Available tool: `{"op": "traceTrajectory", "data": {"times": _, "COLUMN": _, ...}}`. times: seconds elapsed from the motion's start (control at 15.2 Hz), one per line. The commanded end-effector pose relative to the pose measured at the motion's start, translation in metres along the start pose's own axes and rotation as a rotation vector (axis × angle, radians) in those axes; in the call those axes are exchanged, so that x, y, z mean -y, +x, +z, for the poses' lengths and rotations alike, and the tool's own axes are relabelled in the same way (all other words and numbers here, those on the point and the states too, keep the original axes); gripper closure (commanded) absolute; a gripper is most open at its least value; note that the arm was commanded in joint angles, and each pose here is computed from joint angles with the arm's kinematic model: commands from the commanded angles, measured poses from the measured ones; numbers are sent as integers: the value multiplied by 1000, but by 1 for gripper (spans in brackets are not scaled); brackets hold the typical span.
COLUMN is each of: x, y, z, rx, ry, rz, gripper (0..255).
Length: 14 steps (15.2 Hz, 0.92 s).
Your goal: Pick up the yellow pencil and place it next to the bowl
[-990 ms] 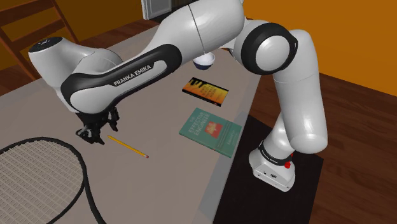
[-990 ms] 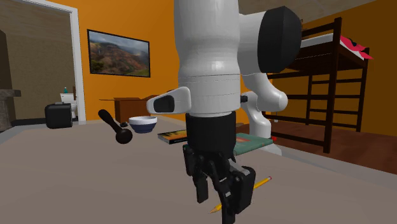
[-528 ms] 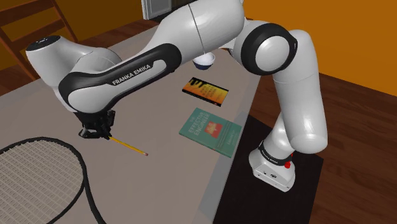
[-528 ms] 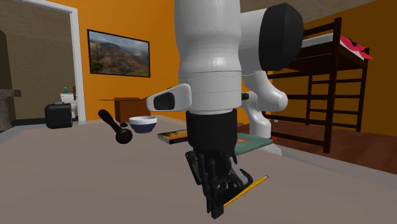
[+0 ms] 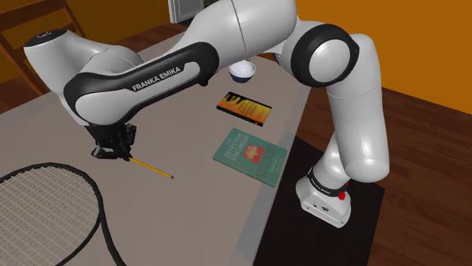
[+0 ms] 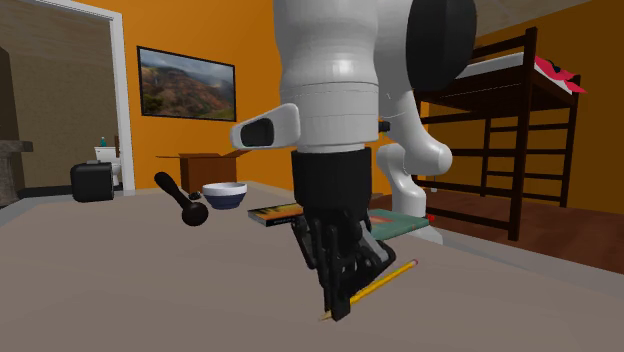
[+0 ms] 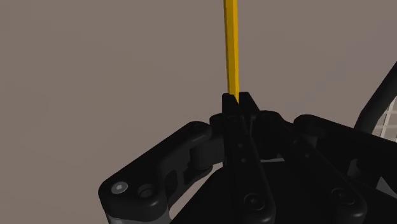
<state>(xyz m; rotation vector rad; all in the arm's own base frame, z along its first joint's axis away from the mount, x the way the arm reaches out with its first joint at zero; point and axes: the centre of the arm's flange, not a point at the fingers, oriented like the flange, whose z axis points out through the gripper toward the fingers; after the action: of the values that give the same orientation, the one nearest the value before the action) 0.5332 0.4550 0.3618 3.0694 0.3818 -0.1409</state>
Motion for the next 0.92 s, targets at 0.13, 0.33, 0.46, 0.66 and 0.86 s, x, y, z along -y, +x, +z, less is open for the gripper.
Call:
{"op": "traceTrajectory", "data": {"times": 0.13, "x": 0, "y": -2, "z": -21, "rx": 0, "ry": 0, "rz": 0, "gripper": 255}}
{"op": "traceTrajectory", "data": {"times": 0.33, "x": -1, "y": -3, "z": -37, "rx": 0, "ry": 0, "rz": 0, "gripper": 255}}
{"op": "traceTrajectory", "data": {"times": 0.46, "x": -1, "y": -4, "z": -48, "rx": 0, "ry": 0, "rz": 0, "gripper": 255}}
{"op": "traceTrajectory", "data": {"times": 0.66, "x": -2, "y": -6, "z": -63, "rx": 0, "ry": 0, "rz": 0, "gripper": 255}}
{"op": "traceTrajectory", "data": {"times": 0.86, "x": -2, "y": -7, "z": -79, "rx": 0, "ry": 0, "rz": 0, "gripper": 255}}
